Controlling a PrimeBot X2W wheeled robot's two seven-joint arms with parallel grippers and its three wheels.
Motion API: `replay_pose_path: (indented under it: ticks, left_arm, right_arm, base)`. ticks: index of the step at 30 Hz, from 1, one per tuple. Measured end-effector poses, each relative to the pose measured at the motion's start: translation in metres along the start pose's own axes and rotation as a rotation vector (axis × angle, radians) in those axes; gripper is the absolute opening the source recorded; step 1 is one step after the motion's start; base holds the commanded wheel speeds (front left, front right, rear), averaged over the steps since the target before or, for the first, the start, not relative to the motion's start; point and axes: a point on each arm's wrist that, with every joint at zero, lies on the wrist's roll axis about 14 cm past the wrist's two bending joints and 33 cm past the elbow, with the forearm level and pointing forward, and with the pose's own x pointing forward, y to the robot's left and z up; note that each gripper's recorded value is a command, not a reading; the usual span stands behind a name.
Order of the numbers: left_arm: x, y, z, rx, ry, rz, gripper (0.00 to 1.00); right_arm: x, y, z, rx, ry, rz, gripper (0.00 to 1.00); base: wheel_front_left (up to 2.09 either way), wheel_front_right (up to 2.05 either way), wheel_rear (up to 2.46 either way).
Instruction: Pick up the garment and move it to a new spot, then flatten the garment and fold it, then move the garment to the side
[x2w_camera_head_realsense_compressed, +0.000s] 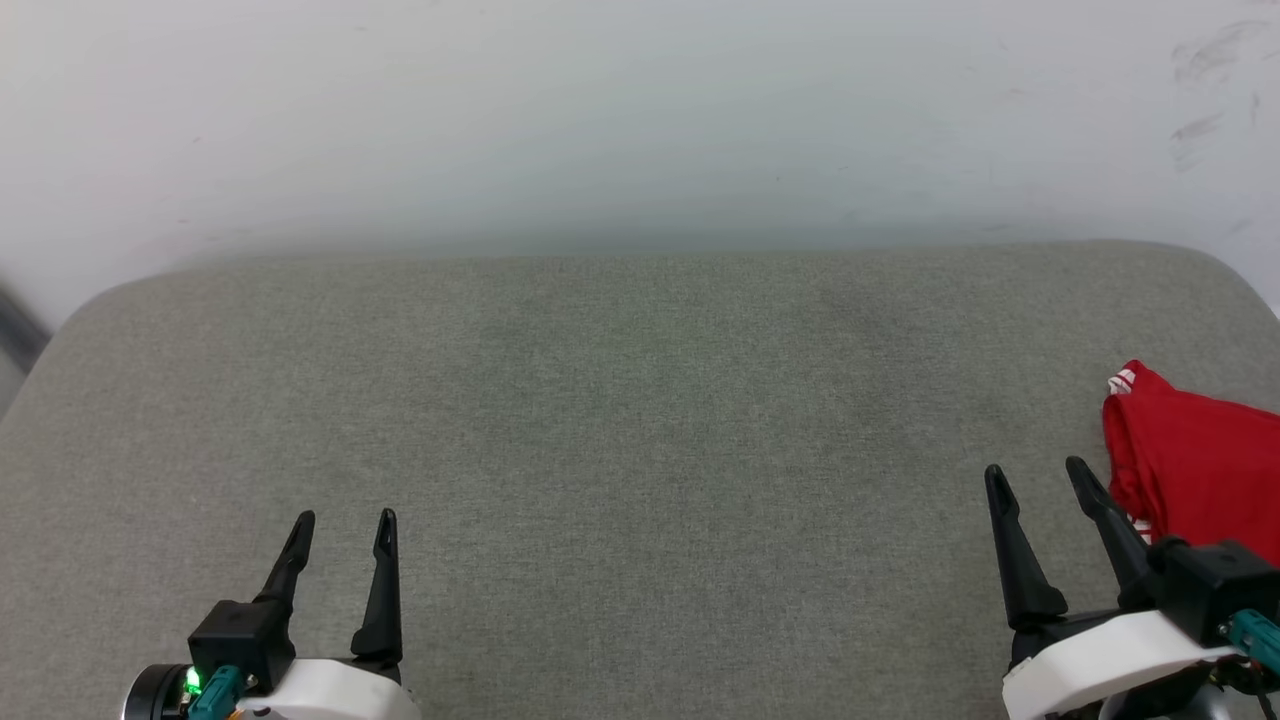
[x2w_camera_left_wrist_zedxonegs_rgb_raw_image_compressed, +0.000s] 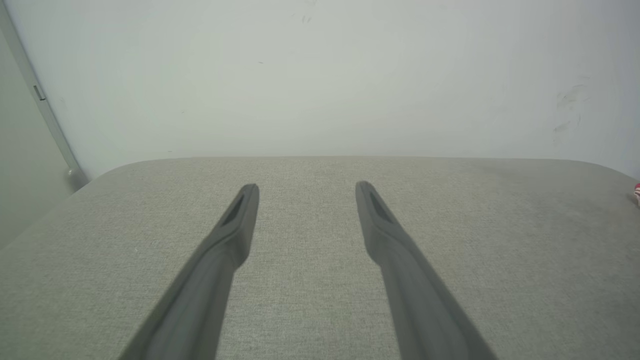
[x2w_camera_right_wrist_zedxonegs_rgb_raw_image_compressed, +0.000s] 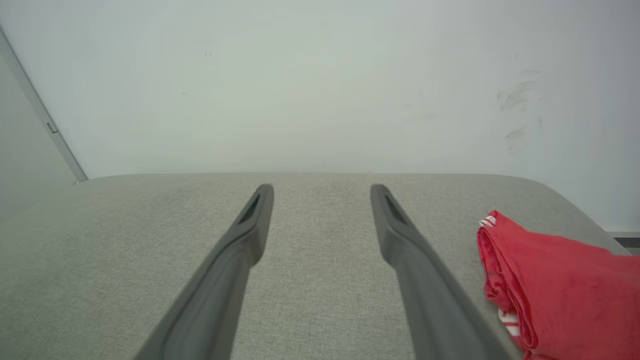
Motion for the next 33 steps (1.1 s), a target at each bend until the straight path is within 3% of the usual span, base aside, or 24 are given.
replay_pose_path:
  ticks: [3,4,8,33]
  left_arm:
    - [0.001,0.000,0.000,0.002,0.000,0.000,1.00]
    - [0.000,0.000,-0.003,0.000,0.009,0.002,0.00]
    - [-0.008,-0.003,-0.021,-0.032,0.068,0.013,0.00]
    - [0.000,0.012,-0.036,-0.474,0.167,0.114,0.00]
  right_arm:
    - [0.002,0.001,-0.001,0.000,0.001,0.004,1.00]
    - [0.001,0.001,-0.004,0.002,0.012,0.002,0.00]
    - [-0.005,-0.001,-0.021,0.022,0.063,-0.005,0.00]
    - [0.003,-0.008,-0.031,0.485,0.062,-0.039,0.00]
  base:
    - [0.00,0.00,0.00]
    - [0.00,0.00,0.00]
    - [0.00,0.00,0.00]
    - [0.00,0.00,0.00]
